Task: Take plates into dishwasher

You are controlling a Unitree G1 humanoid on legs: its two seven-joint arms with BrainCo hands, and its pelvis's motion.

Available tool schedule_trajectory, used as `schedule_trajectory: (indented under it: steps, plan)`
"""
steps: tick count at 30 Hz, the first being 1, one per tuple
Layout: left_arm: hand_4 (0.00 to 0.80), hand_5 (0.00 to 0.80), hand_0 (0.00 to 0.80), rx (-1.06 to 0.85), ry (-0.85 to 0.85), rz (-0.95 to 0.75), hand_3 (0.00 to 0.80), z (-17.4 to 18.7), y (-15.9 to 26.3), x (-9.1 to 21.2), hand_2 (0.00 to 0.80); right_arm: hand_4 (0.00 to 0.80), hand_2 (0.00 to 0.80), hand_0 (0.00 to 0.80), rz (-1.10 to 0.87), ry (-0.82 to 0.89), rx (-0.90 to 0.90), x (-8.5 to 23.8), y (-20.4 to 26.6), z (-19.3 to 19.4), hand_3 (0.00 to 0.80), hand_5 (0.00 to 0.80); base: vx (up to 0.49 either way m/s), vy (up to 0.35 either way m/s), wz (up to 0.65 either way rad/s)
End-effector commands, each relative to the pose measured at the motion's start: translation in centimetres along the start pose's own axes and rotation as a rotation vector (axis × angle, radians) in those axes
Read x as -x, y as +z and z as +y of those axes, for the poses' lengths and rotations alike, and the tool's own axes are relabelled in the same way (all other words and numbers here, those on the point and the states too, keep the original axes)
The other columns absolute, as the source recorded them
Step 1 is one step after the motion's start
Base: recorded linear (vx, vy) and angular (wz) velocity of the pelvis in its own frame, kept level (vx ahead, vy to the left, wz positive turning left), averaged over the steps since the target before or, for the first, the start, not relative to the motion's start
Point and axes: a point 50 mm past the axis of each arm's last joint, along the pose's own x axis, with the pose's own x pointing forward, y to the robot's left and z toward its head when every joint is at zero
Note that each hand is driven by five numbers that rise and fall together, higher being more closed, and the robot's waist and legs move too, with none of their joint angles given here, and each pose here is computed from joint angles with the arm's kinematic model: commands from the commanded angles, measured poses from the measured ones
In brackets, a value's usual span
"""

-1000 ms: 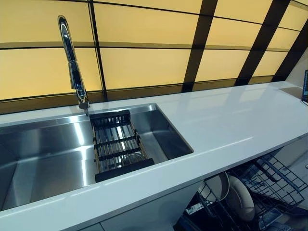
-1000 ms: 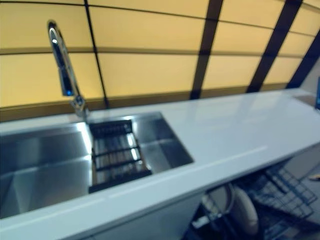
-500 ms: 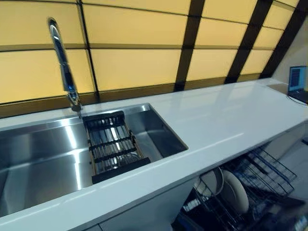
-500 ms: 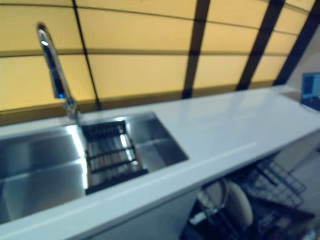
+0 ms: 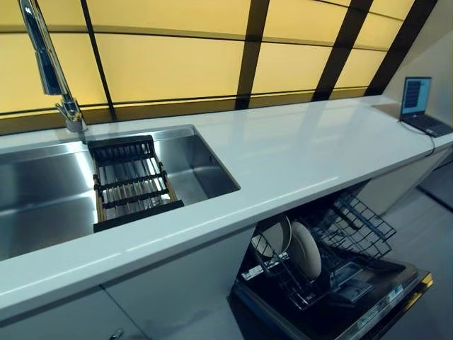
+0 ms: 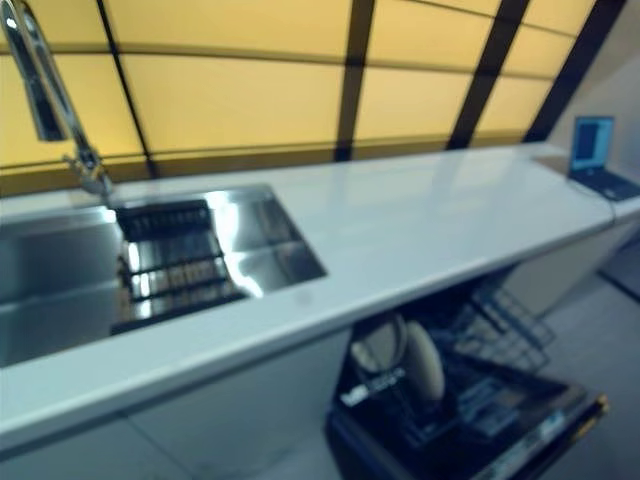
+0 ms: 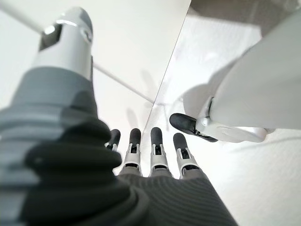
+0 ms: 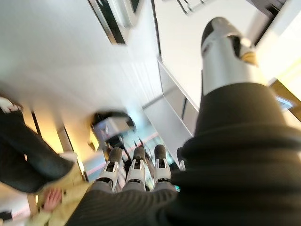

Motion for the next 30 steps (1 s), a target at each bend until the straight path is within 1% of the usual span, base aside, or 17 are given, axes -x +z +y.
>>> schedule_trajectory:
  steps: [1,7,12,15,18,20,22,25,26,30]
  plan:
    - [0.0,0.0,0.0,0.022,-0.01,-0.055,0.0,0.4,1.4,0.1,0.0,0.0,0.0,0.0,-0.031,-0.039,-0.032,0.2,0.6,-0.7,0.0,0.0,-0.16,-0.057,0.0]
    - [0.0,0.0,0.0,0.024,0.003,-0.039,0.0,1.2,0.8,0.2,0.0,0.0,0.0,0.0,-0.017,0.023,-0.048,0.2,0.3,0.7,0.0,0.0,-0.19,-0.124,-0.14]
    - [0.0,0.0,0.0,0.094,0.069,-0.041,0.0,3.5,0.2,0.7,0.0,0.0,0.0,0.0,0.002,0.089,-0.013,-0.2,0.7,2.6,0.0,0.0,-0.143,-0.227,-0.09]
    - [0.0,0.0,0.0,0.129,0.078,-0.037,0.0,4.3,-0.3,0.9,0.0,0.0,0.0,0.0,0.031,0.086,-0.01,-0.4,1.2,2.7,0.0,0.0,-0.179,-0.241,-0.15]
    - [0.0,0.0,0.0,0.144,0.052,-0.05,0.0,4.1,-0.5,0.9,0.0,0.0,0.0,0.0,0.091,0.09,-0.011,-0.4,0.0,2.7,0.0,0.0,-0.246,-0.139,0.09]
    - [0.0,0.0,0.0,0.138,0.032,-0.062,0.0,3.7,-0.1,0.8,0.0,0.0,0.0,0.0,0.154,0.099,-0.033,-0.3,-1.6,2.8,0.0,0.0,-0.422,-0.105,0.73]
    - [0.0,0.0,0.0,0.14,0.012,-0.086,0.0,2.9,0.8,0.6,0.0,0.0,0.0,0.0,0.211,0.073,-0.068,-0.1,-3.6,2.1,0.0,0.0,-0.475,-0.063,1.33]
    - [0.0,0.0,0.0,0.157,-0.004,-0.097,0.0,2.4,1.1,0.5,0.0,0.0,0.0,0.0,0.243,0.073,-0.098,0.0,-4.6,1.5,0.0,0.0,-0.26,0.011,0.26]
    - [0.0,0.0,0.0,0.155,-0.012,-0.096,0.0,2.3,1.1,0.5,0.0,0.0,0.0,0.0,0.259,0.073,-0.107,0.1,-5.0,1.4,0.0,0.0,-0.278,0.063,0.79]
    - [0.0,0.0,0.0,0.111,-0.062,-0.089,0.0,0.7,1.1,0.2,0.0,0.0,0.0,0.0,0.369,0.034,-0.158,0.9,-8.1,0.5,0.0,0.0,-0.291,0.08,1.04]
